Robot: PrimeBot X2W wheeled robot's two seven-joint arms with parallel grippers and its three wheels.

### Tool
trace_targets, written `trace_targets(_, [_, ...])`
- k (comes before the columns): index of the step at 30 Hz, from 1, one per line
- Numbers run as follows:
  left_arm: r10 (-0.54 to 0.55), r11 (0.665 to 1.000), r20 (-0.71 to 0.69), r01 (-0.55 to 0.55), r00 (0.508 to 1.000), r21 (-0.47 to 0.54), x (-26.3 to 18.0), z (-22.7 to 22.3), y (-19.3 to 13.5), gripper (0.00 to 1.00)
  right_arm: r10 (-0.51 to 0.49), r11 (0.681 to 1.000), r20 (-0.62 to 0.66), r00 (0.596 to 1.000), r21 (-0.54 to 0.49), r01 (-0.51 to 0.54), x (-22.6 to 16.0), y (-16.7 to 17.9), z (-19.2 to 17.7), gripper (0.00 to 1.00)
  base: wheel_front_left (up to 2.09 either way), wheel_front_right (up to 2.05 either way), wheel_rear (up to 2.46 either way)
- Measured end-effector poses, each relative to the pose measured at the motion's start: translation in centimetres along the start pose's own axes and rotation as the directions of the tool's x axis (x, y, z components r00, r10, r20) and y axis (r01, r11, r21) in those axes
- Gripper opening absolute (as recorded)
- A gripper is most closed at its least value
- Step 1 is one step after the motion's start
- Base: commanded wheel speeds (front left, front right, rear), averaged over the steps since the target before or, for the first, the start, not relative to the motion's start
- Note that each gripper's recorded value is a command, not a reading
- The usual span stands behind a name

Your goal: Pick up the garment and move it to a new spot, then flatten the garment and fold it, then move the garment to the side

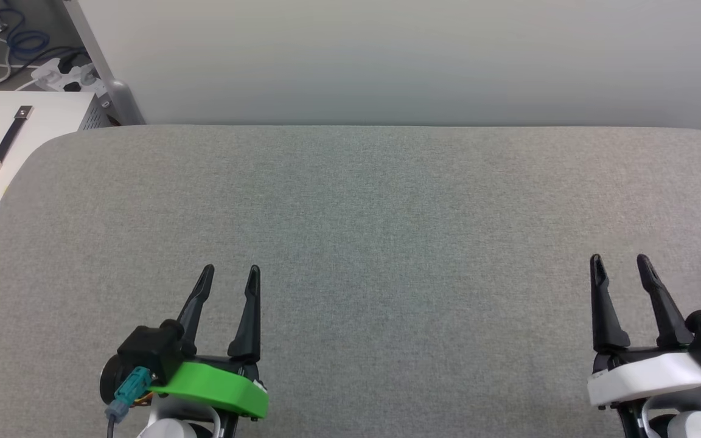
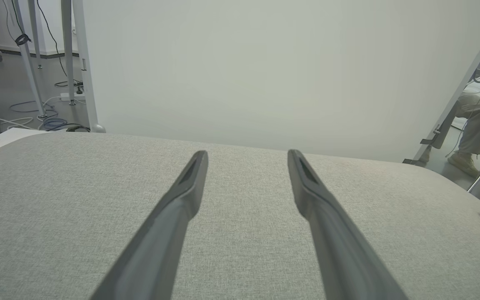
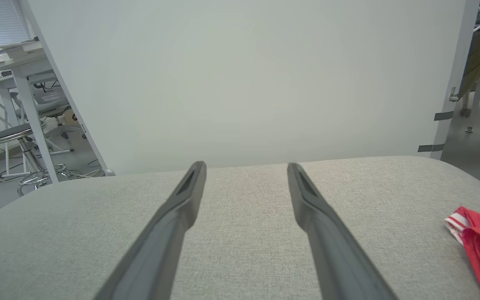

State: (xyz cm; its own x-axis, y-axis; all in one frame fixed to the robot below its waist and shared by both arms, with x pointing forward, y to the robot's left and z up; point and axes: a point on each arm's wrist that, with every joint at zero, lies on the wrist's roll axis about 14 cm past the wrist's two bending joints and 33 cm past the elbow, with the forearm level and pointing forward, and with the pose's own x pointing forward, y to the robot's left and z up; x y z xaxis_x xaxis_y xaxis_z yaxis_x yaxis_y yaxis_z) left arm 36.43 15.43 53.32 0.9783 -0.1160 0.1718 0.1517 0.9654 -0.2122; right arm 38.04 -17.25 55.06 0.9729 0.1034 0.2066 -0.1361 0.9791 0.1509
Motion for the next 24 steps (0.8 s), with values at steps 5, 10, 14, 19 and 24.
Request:
trace_targets(5, [0.015,1.0,0.003,-0.015,1.0,0.011,0.0,0.1,0.5,1.0,0.007,1.0,-0.026,1.0,0.005,-0.007,-0.5,0.4,-1.1,1.0,0.0,0.0,0.0])
trace_targets(10, [0.011,0.999,-0.001,-0.011,1.0,0.031,-0.1,0.0,0.4,1.0,0.009,1.0,-0.029,1.0,0.01,-0.009,-0.6,0.6,-1.3,1.0,0.0,0.0,0.0])
trace_targets(14, [0.008,0.999,0.0,-0.008,1.0,0.034,0.0,0.1,0.3,1.0,0.004,1.0,-0.034,0.999,0.017,-0.004,-0.7,0.6,-1.6,1.0,0.0,0.0,0.0])
trace_targets(19, [0.005,0.999,-0.002,-0.005,1.0,0.033,0.0,0.0,0.2,1.0,0.0,1.0,-0.035,0.999,0.022,0.001,-0.8,0.7,-1.7,1.0,0.0,0.0,0.0])
trace_targets(24, [0.001,1.0,-0.003,-0.001,1.0,0.03,0.0,-0.1,0.1,1.0,-0.004,1.0,-0.035,0.999,0.021,0.004,-0.8,0.5,-1.6,1.0,0.0,0.0,0.0])
